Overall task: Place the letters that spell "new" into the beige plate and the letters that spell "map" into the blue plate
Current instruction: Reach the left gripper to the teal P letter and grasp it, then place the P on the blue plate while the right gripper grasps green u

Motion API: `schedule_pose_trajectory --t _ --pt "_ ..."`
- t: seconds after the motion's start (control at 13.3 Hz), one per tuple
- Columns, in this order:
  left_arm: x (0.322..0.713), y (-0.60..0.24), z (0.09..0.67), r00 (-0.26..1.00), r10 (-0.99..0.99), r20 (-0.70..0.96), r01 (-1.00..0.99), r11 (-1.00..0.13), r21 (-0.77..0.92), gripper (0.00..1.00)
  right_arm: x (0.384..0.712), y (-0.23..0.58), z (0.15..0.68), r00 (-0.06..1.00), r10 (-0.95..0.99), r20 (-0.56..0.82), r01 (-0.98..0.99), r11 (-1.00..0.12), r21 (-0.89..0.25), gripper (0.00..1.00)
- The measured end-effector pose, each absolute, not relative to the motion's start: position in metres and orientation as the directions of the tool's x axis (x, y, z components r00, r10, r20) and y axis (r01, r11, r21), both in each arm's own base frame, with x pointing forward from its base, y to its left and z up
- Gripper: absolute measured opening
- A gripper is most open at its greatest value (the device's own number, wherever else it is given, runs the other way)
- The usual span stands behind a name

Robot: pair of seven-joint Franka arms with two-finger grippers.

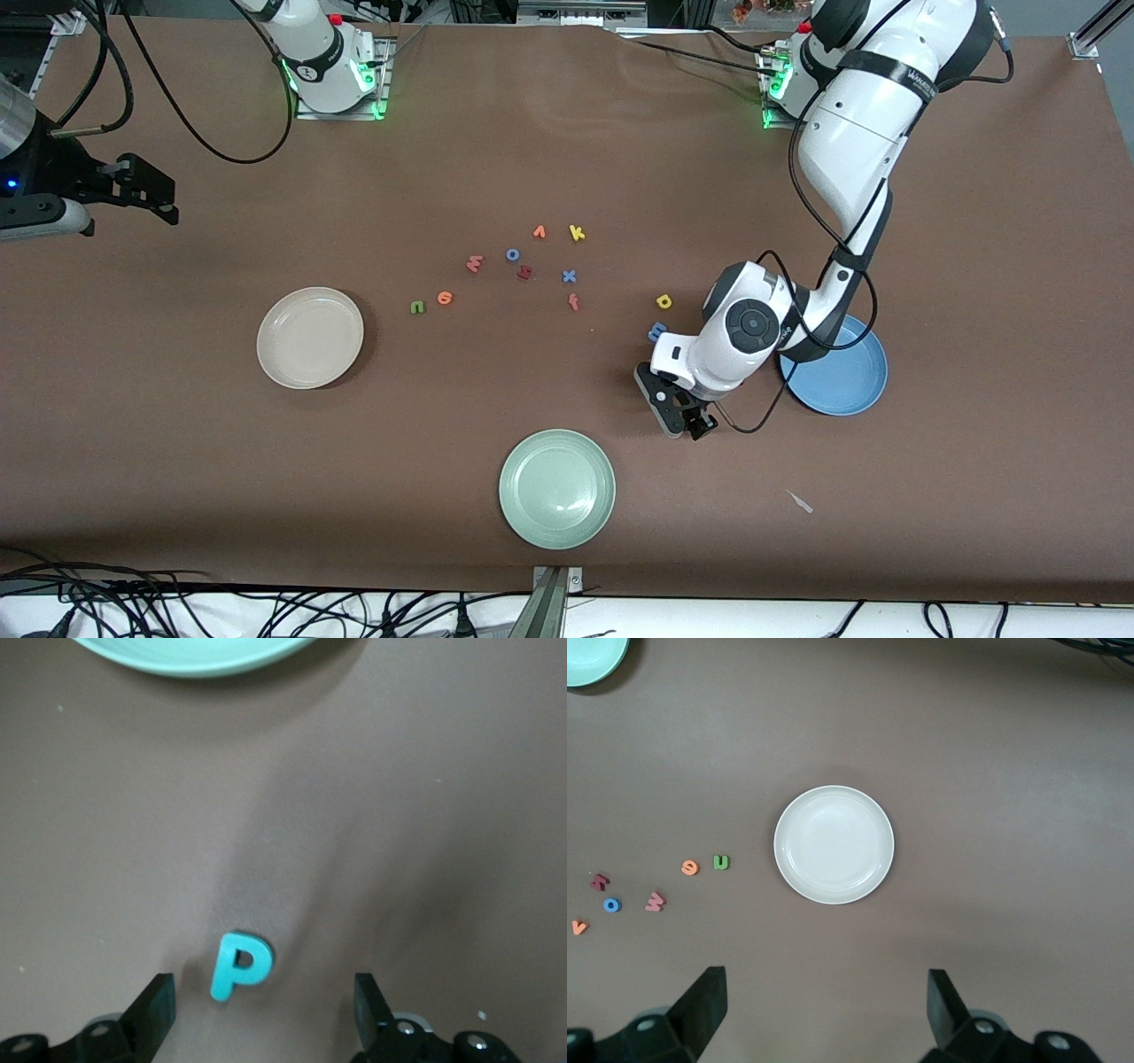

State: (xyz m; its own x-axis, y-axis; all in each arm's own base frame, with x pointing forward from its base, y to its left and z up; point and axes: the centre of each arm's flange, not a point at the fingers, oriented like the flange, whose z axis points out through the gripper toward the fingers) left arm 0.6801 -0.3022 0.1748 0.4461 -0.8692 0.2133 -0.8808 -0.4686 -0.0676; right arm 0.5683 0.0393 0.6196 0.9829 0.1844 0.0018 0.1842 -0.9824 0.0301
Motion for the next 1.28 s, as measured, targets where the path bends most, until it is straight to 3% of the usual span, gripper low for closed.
schedule_pose_trajectory --t 0.3,0.38,0.68,1.05,1.28 --pt "0.681 -0.302 0.165 0.432 -0.874 0.223 -0.886 -0.458 -0.077 0.84 0.567 0.046 0.600 0.973 0.215 -0.079 0.217 -0.976 0.010 1.00" --pt "0.681 -0.303 0.166 0.430 -0.874 0.226 -0.886 -0.457 -0.079 0.76 0.567 0.052 0.597 0.970 0.226 -0.089 0.228 -0.974 0.007 1.00" --pt "0.683 -0.305 0.169 0.425 -0.873 0.240 -0.885 -0.456 -0.091 0.31 0.573 0.077 0.570 0.953 0.267 -0.145 0.267 -0.963 -0.019 1.00" --pt "0.684 -0.307 0.172 0.419 -0.875 0.244 -0.887 -0.452 -0.099 0.30 0.595 0.166 0.490 0.962 0.242 -0.127 0.239 -0.970 -0.044 1.00" --pt "0.687 -0.310 0.180 0.415 -0.876 0.244 -0.888 -0.449 -0.103 0.29 0.581 0.215 0.409 0.978 0.192 -0.082 0.189 -0.981 -0.048 1.00"
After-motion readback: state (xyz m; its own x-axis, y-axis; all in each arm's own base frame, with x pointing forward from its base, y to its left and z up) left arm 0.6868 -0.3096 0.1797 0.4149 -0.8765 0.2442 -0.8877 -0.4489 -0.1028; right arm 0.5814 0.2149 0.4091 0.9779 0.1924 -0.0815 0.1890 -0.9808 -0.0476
